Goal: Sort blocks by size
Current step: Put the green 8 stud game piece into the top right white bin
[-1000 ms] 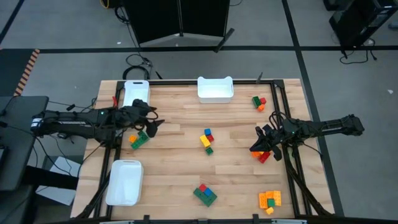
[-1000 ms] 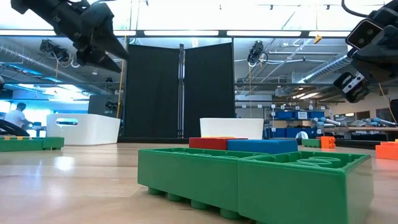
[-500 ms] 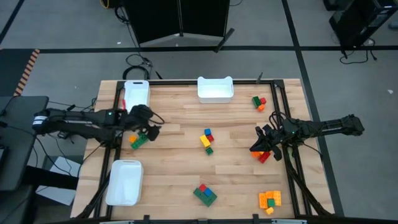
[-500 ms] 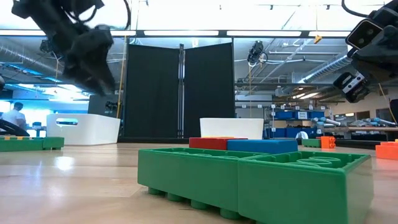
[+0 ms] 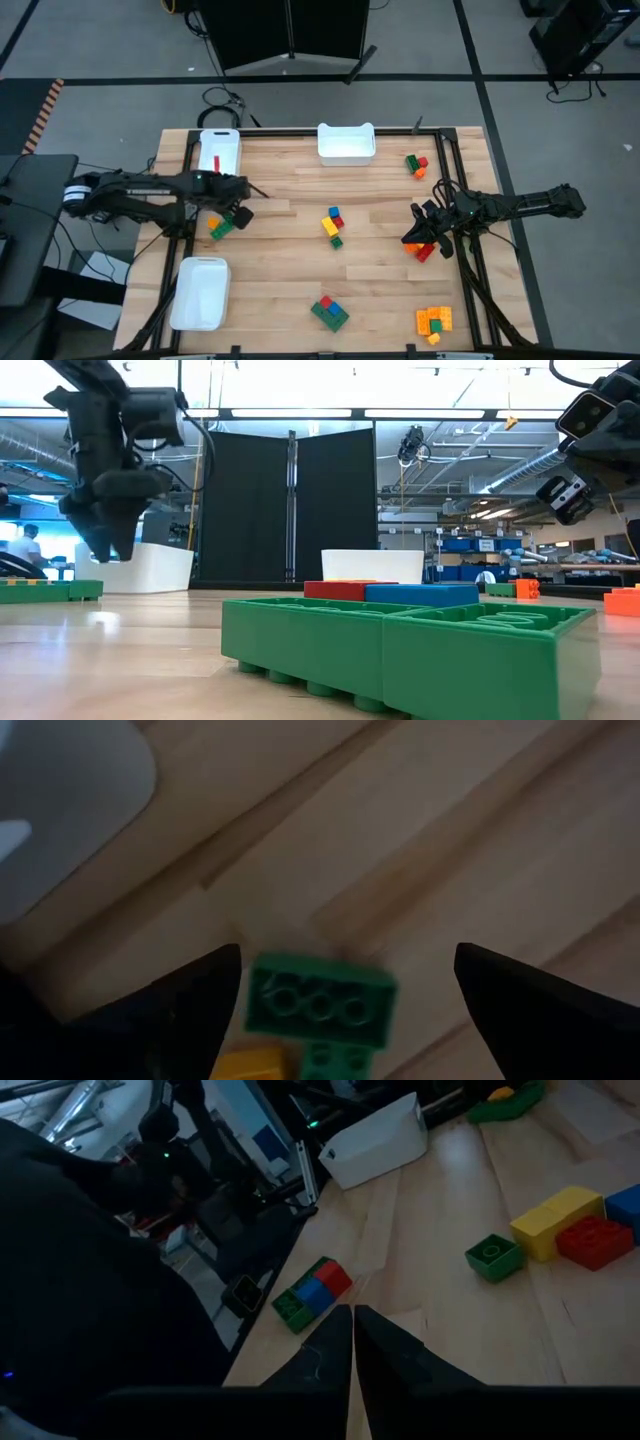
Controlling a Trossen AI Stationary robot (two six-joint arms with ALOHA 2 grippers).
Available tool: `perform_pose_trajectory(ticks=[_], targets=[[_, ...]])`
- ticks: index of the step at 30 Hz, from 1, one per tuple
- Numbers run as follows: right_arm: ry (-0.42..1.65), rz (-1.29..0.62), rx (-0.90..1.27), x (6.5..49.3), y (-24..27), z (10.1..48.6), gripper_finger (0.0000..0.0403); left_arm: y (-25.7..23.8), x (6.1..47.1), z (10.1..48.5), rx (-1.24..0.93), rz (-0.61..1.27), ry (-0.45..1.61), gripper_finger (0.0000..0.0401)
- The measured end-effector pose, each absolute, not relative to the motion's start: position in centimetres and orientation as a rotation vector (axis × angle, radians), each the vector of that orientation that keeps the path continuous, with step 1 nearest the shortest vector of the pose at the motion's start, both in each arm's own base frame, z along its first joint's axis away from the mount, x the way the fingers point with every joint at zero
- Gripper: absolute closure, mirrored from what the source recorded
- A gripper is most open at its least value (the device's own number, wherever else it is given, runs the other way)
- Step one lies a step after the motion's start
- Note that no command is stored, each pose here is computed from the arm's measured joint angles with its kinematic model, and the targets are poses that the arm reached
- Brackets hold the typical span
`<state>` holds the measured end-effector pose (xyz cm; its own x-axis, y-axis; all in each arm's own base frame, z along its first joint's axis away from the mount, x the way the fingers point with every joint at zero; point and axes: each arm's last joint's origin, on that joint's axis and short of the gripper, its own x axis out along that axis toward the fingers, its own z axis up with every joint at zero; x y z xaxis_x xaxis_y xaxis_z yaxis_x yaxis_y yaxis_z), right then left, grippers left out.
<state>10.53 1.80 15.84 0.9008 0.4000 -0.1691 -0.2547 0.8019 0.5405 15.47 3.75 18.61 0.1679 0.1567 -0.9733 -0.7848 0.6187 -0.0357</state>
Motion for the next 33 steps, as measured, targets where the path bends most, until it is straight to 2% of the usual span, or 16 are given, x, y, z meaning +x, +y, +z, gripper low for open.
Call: perform_pose_trajectory(ticks=[5,13,21,33], targets=[[0.283,0.356,0.535,10.5,1.8,15.8,0.0375,4.3,15.2,17.9,-0.665,0.767,1.322,0.0025],[0.283,0.356,0.535,10.5,1.8,15.8,0.0375,4.8,14.9,17.6,-0.761,0.844,1.344,0.0025],[0.283,0.356,0.535,10.5,1.8,15.8,0.0375,5.0,14.3,17.5,-0.717,0.884,1.405,0.0034],[0.283,0.356,0.535,10.5,1.8,15.8,0.0375,5.5,15.6,15.8,-0.675,0.926,1.522,0.0055]])
